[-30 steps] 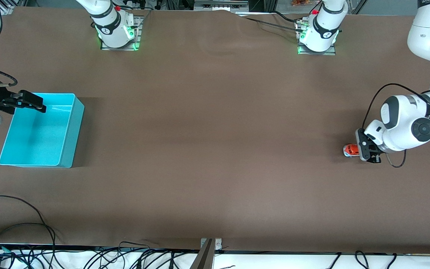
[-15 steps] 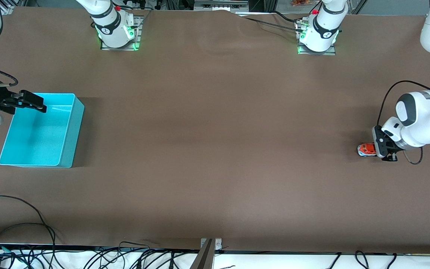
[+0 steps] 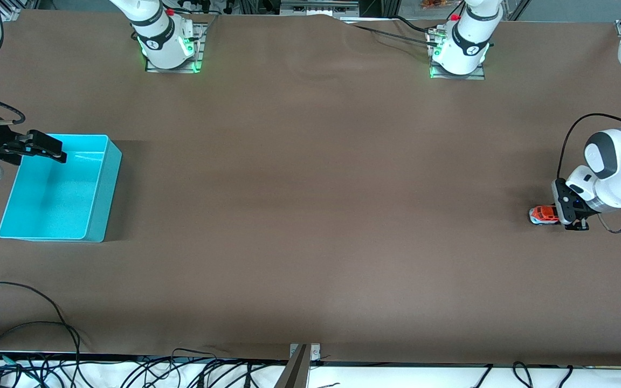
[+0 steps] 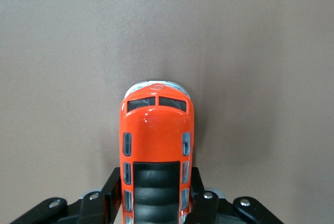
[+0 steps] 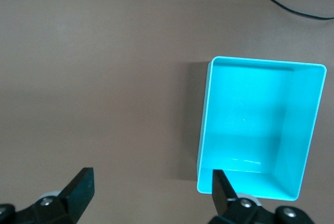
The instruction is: Wind up bus and store in blue box
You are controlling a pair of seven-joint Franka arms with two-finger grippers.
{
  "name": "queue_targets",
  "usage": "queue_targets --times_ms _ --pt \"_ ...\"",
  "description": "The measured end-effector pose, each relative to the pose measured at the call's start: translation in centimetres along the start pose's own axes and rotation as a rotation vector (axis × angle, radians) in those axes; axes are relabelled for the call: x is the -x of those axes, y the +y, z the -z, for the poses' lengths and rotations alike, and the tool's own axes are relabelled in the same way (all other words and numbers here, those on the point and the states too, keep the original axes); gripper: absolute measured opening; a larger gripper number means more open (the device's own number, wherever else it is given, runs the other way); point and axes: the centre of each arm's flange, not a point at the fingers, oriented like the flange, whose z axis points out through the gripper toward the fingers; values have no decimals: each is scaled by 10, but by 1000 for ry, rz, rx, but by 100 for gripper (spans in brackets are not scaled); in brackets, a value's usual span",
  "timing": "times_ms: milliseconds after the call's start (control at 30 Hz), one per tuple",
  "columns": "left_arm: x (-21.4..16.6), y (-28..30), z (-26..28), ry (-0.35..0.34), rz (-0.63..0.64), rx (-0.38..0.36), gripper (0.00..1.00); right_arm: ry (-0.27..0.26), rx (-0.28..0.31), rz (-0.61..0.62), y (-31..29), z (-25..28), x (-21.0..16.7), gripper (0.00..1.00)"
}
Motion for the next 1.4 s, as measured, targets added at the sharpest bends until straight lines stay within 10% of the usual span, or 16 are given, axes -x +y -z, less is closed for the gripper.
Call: queue_targets --times_ms 1402 --pt "35 1 -2 0 -26 -12 54 5 0 0 0 1 0 100"
